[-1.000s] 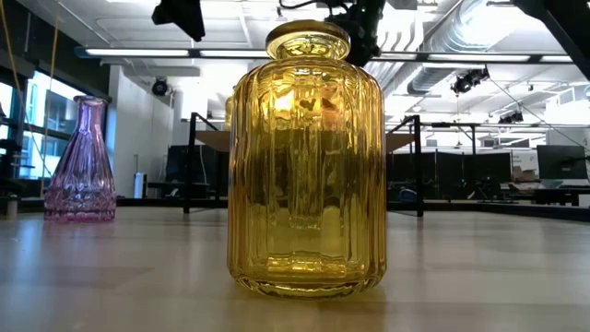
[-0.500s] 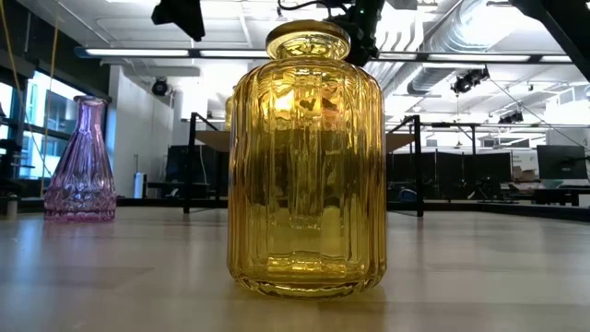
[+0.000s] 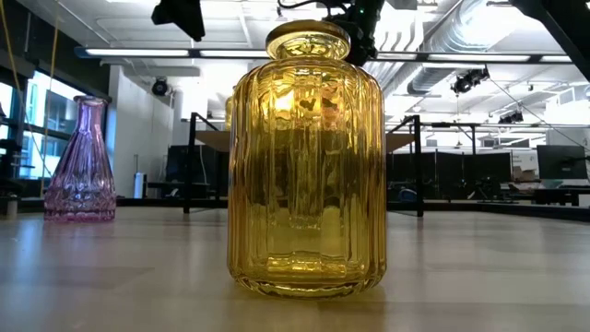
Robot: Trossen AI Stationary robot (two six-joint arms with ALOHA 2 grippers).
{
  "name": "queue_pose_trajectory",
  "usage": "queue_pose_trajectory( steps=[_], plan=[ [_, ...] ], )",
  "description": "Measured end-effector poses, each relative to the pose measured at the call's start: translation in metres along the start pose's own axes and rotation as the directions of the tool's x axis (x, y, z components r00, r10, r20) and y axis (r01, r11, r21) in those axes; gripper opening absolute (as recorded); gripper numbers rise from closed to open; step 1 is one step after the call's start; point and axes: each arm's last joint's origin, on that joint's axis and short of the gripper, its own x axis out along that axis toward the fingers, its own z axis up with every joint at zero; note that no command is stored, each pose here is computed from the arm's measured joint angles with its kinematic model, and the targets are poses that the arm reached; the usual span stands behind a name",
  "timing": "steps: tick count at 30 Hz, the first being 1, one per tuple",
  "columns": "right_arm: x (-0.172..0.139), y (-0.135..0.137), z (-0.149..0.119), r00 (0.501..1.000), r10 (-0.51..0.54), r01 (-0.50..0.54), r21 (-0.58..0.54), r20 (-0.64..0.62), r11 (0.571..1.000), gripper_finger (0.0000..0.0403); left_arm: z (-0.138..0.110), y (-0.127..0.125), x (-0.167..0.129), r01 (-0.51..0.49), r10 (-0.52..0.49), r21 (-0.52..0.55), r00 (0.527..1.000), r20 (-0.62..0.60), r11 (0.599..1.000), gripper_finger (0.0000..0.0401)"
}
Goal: Sort vases onto shelf
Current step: Put the right purple vase on the shelf
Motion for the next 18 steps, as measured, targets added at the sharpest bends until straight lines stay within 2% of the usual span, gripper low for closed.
queue_pose_trajectory(
  steps=[18],
  plan=[
    [0.0, 0.0, 0.0, 1.0, 0.0, 0.0, -0.017, 0.0, 1.0, 0.0012, -0.0001, 0.0001, -0.0003, 0.0, 0.0, 0.003, 1.0, 0.0, 1.0, 0.0071]
  ],
)
